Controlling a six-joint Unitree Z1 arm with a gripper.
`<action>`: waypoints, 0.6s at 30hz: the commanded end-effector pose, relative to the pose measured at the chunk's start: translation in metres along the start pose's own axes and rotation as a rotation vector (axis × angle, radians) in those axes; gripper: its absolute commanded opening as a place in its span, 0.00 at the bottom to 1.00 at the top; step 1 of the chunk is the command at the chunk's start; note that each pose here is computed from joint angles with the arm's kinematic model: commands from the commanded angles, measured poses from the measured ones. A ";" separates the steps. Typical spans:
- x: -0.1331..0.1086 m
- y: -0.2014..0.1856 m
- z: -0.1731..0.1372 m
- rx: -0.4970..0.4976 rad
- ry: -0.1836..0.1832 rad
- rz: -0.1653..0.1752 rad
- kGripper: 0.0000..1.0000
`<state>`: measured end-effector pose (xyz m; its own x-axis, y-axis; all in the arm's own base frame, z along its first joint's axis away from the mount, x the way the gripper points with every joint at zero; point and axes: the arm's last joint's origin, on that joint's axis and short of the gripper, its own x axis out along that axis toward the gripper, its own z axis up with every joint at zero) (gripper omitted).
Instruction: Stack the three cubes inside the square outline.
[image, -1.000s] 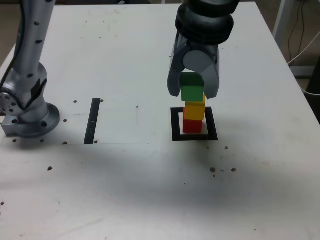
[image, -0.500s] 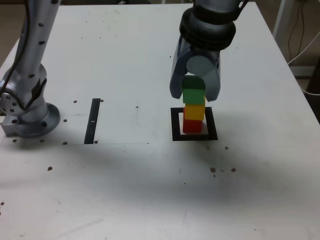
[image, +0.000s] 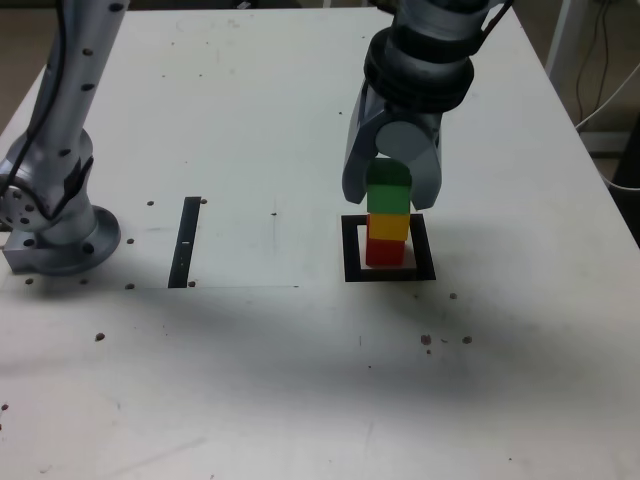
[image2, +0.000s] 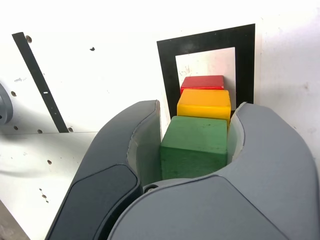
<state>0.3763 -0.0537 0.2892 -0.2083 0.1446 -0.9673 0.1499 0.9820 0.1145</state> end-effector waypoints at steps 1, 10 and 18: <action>0.003 0.001 0.000 0.002 0.013 -0.005 0.56; 0.005 0.002 0.001 0.008 0.012 -0.011 0.90; 0.001 0.003 -0.002 0.007 0.003 -0.005 0.98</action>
<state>0.3760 -0.0519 0.2852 -0.2161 0.1384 -0.9665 0.1563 0.9820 0.1057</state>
